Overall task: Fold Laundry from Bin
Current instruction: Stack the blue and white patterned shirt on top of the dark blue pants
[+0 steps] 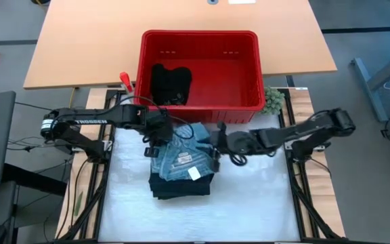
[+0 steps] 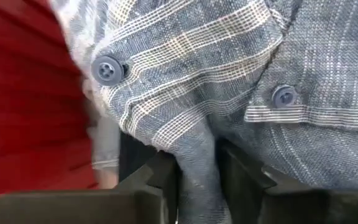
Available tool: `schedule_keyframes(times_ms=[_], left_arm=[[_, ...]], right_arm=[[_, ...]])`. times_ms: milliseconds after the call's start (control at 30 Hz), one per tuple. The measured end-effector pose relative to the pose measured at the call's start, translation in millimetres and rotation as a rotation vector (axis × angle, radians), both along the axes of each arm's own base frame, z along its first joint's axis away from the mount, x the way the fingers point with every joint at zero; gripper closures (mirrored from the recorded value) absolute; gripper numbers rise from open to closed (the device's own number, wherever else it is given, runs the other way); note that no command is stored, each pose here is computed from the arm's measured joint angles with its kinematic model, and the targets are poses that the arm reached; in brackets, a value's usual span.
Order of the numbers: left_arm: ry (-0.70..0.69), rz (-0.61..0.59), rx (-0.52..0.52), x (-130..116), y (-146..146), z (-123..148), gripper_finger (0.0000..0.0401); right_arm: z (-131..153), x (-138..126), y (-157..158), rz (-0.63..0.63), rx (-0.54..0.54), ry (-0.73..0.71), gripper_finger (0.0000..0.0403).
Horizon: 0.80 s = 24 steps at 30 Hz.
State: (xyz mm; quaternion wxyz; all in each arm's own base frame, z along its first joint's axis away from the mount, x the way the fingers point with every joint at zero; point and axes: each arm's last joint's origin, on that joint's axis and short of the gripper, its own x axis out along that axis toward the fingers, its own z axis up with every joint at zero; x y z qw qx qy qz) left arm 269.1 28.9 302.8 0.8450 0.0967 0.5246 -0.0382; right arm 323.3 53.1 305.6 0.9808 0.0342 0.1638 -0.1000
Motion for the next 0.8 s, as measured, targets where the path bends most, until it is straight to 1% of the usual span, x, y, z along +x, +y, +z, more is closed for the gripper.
schedule_keyframes(times_ms=[67,133,233,300,367,433,500,567,633,700,800], left_arm=[[-0.005,0.012,0.033,0,0,7,0.0296],[-0.029,0.035,0.054,1,-1,19,0.0278],[-0.080,0.049,0.060,1,-2,42,0.0257],[-0.124,0.056,0.060,0,-2,61,0.0249],[-0.149,0.090,0.033,-5,-3,78,0.0244],[-0.156,0.125,-0.029,-10,-5,91,0.0242],[-0.152,0.157,-0.112,-15,-9,95,0.0242],[-0.161,0.166,-0.180,-19,-20,91,0.0242],[-0.194,0.136,-0.208,-20,-39,78,0.0242],[-0.208,0.130,-0.187,-19,-62,53,0.0242],[-0.352,0.173,-0.116,-22,-92,24,0.0242]], right_arm=[[-10,12,-12,-0.043,0.010,0.005,0.0271],[-24,23,-19,-0.053,0.008,0.033,0.0271],[-43,36,-20,-0.051,0.008,0.053,0.0271],[-49,42,-18,-0.048,0.012,0.044,0.0271],[-57,45,-16,-0.036,0.015,0.065,0.0271],[-65,48,-12,-0.023,0.028,0.085,0.0271],[-68,49,-10,-0.031,0.052,0.093,0.0271],[-68,48,-7,-0.031,0.066,0.090,0.0271],[-67,48,-6,-0.029,0.066,0.088,0.0271],[-66,47,-6,-0.031,0.071,0.089,0.0271],[-58,44,-7,-0.028,0.089,0.066,0.0271]])
